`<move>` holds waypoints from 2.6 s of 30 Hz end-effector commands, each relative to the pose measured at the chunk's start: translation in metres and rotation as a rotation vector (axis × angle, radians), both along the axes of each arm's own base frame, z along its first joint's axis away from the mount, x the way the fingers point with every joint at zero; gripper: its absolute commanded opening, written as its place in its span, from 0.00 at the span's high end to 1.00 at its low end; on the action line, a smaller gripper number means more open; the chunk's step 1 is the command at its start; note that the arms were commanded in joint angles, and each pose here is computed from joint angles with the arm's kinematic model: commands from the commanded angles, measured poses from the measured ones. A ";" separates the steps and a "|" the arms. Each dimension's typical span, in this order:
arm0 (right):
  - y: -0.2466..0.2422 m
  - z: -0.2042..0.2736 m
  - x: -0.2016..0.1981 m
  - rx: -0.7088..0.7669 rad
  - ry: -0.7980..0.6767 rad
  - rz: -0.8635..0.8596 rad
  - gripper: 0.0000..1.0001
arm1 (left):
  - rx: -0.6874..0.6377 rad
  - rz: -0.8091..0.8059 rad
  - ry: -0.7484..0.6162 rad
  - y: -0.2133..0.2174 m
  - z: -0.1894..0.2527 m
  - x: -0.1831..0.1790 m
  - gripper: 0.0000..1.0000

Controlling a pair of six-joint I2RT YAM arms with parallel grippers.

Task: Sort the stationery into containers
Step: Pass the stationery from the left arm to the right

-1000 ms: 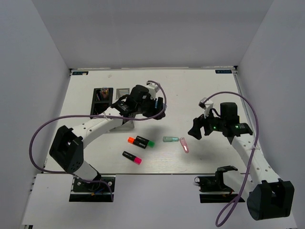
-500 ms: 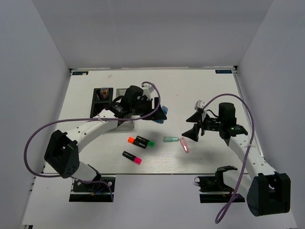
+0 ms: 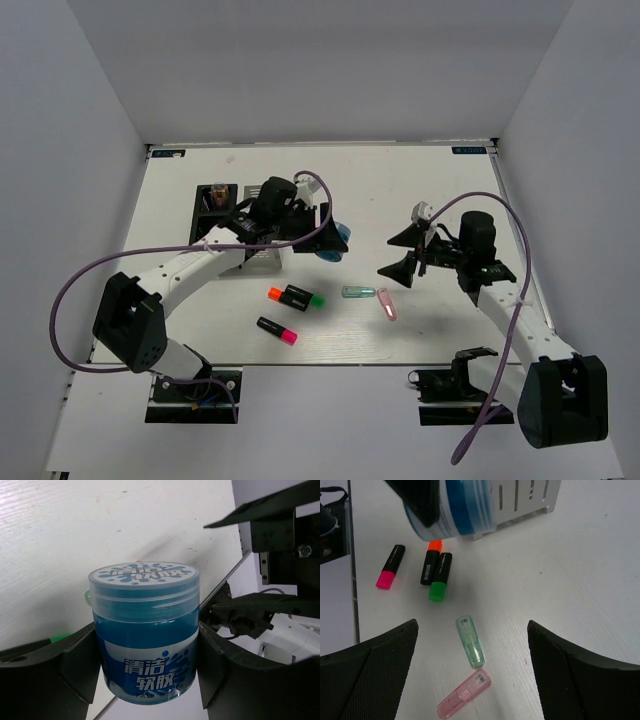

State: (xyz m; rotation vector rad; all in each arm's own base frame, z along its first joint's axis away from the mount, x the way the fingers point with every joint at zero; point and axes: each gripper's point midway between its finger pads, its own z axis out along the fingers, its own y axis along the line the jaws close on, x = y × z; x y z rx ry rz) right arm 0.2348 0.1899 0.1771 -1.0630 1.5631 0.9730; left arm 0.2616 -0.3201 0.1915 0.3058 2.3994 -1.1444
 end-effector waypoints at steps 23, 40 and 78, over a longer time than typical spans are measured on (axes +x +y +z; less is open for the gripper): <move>0.026 0.089 0.032 0.273 1.166 -0.067 0.16 | 0.191 -0.218 -0.658 0.014 -0.003 -0.020 1.00; 0.032 0.053 0.036 0.161 1.195 -0.064 0.10 | 0.068 -0.264 -0.656 -0.038 0.029 -0.007 1.00; 0.059 0.019 0.030 0.032 1.093 -0.005 1.00 | 0.004 -0.273 -0.591 -0.082 0.020 0.011 1.00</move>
